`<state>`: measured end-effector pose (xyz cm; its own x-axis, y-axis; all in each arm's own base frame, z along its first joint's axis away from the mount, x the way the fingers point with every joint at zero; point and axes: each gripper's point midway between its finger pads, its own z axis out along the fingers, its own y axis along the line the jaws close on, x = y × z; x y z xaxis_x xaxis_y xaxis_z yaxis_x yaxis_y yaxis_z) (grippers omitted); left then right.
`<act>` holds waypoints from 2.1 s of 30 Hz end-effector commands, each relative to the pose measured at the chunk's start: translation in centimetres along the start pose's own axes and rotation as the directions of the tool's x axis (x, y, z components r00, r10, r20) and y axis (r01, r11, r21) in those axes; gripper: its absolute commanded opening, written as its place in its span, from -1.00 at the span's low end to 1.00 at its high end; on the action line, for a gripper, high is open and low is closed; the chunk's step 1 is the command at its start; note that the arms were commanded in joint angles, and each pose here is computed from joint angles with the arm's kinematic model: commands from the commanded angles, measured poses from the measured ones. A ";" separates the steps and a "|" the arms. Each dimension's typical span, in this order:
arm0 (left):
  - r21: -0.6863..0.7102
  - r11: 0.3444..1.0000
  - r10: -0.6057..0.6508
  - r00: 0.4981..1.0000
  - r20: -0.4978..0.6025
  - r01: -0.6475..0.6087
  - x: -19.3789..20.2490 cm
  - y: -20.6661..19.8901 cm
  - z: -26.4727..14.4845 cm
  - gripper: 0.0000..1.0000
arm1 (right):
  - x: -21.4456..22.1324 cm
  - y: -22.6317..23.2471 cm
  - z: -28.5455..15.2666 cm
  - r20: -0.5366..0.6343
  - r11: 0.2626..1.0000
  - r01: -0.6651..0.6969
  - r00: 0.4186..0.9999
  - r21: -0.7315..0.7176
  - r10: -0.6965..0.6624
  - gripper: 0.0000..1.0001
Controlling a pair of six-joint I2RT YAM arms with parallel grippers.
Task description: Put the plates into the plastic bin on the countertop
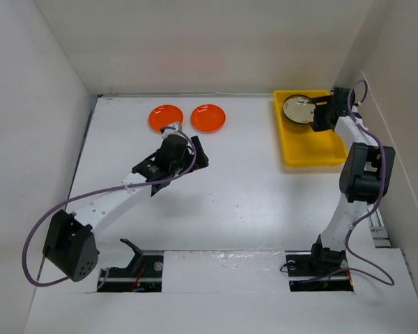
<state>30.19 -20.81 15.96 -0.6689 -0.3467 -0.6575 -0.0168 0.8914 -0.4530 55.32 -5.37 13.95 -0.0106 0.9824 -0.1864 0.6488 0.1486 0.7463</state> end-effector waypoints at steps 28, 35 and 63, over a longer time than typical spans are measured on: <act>-0.194 0.792 -0.552 0.815 0.176 0.579 -13.1 17.5 18.8 0.97 | 23.0 -4.4 -24.8 -0.343 0.701 0.293 0.710 -0.650 -0.615 0.89; -0.313 0.727 -0.579 0.791 0.198 0.610 -12.8 19.9 20.1 0.49 | 23.4 -4.9 -26.5 -0.347 0.683 0.266 0.704 -0.680 -0.619 0.82; -0.085 0.903 -0.384 0.878 0.286 0.422 -17.3 8.5 5.6 -1.00 | 31.0 -1.7 -28.1 -0.205 0.355 0.316 0.421 -0.880 -0.883 0.77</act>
<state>47.58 -5.10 13.79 -0.3521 -0.7887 -0.5040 -0.5571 0.6093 -0.5643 31.13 26.53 21.08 -0.8154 0.3491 -0.4619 -0.2573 0.4962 0.8292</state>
